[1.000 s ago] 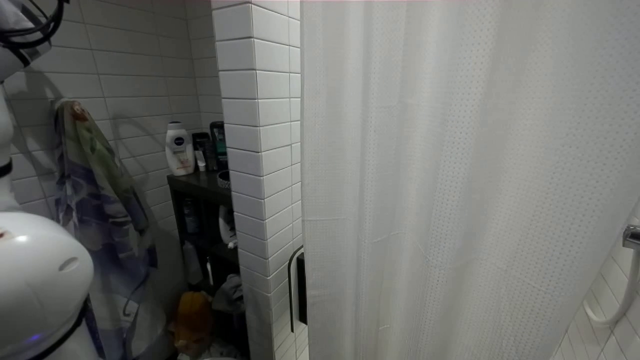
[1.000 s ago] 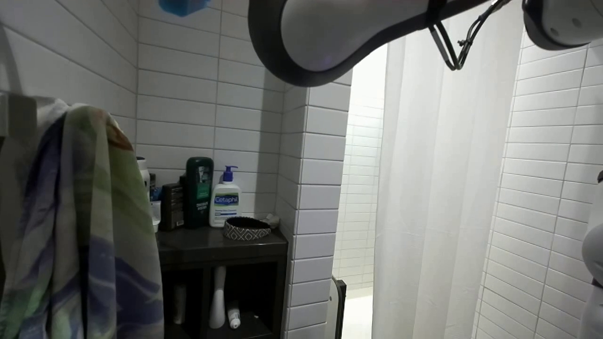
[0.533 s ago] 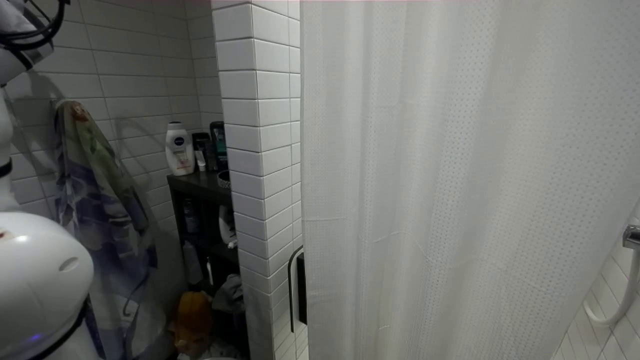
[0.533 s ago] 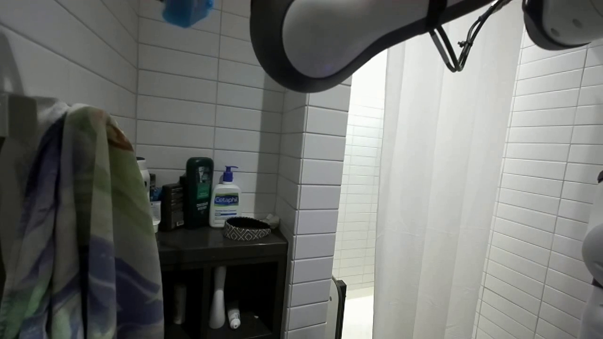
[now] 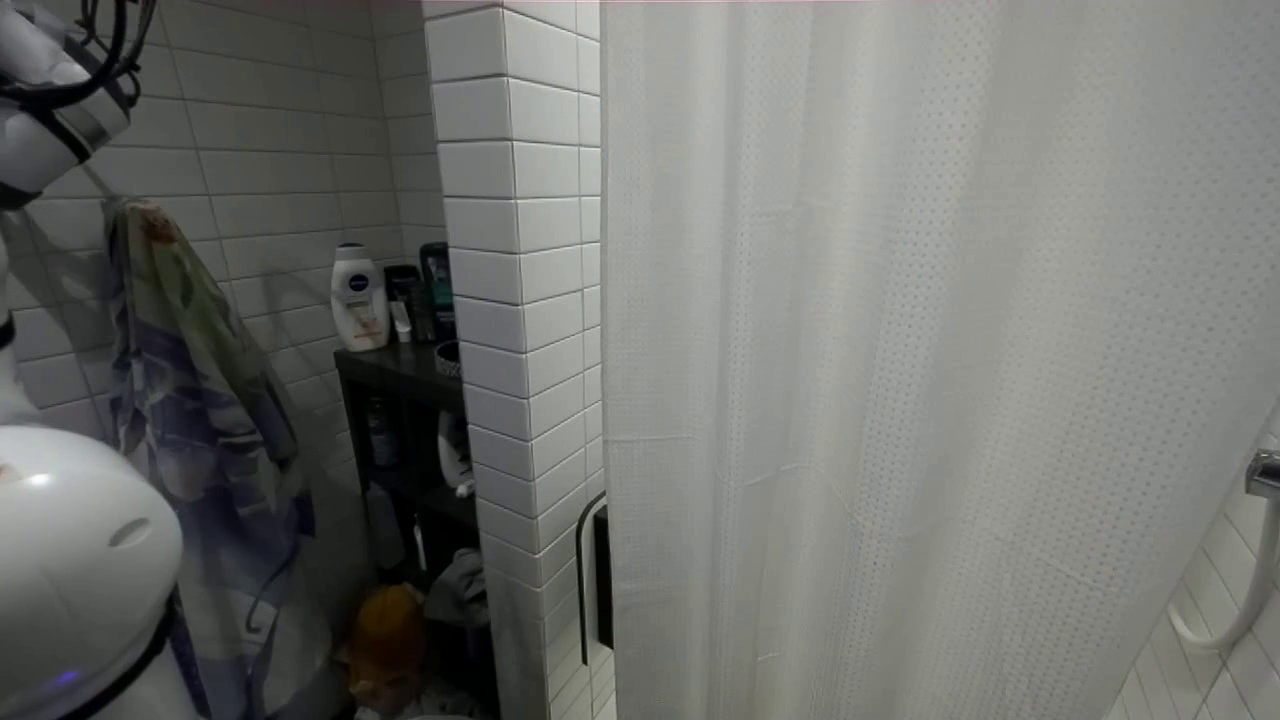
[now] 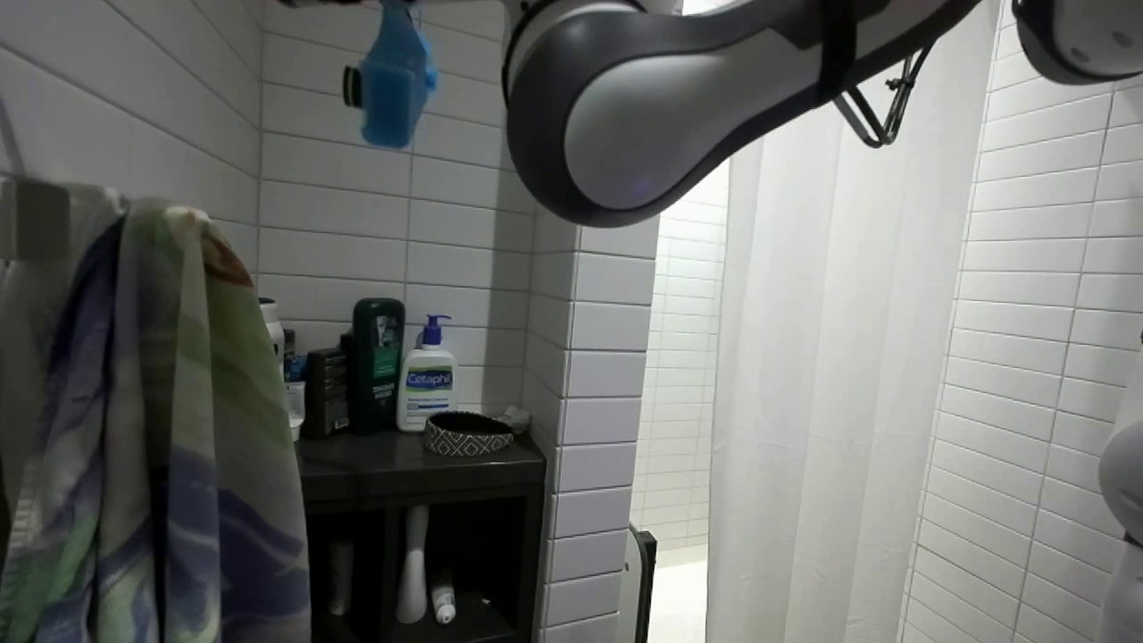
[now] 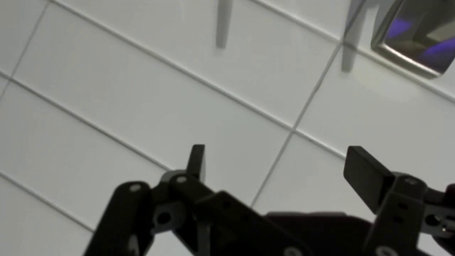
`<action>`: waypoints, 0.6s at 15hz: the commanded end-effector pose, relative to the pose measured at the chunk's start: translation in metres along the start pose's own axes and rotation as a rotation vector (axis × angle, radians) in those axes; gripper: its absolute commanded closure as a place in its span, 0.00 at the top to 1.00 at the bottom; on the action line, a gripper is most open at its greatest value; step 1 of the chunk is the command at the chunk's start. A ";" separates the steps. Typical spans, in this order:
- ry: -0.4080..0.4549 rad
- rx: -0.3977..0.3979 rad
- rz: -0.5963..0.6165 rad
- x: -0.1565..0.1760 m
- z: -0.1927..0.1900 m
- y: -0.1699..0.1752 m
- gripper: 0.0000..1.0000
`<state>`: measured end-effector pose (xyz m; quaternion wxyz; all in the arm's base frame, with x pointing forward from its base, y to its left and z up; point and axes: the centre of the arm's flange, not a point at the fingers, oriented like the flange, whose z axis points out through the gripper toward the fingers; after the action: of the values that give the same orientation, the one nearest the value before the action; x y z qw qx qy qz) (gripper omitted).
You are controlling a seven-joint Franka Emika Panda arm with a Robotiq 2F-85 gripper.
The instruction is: Put the head sock on the floor
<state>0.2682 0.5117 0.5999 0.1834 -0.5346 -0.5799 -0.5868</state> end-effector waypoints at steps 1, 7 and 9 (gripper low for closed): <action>-0.091 -0.053 -0.025 -0.013 -0.034 0.014 1.00; -0.233 -0.102 0.002 -0.045 -0.050 0.027 1.00; -0.267 -0.095 0.003 -0.050 -0.056 0.024 1.00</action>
<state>0.2979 0.4741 0.5675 0.1067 -0.6057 -0.5627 -0.5524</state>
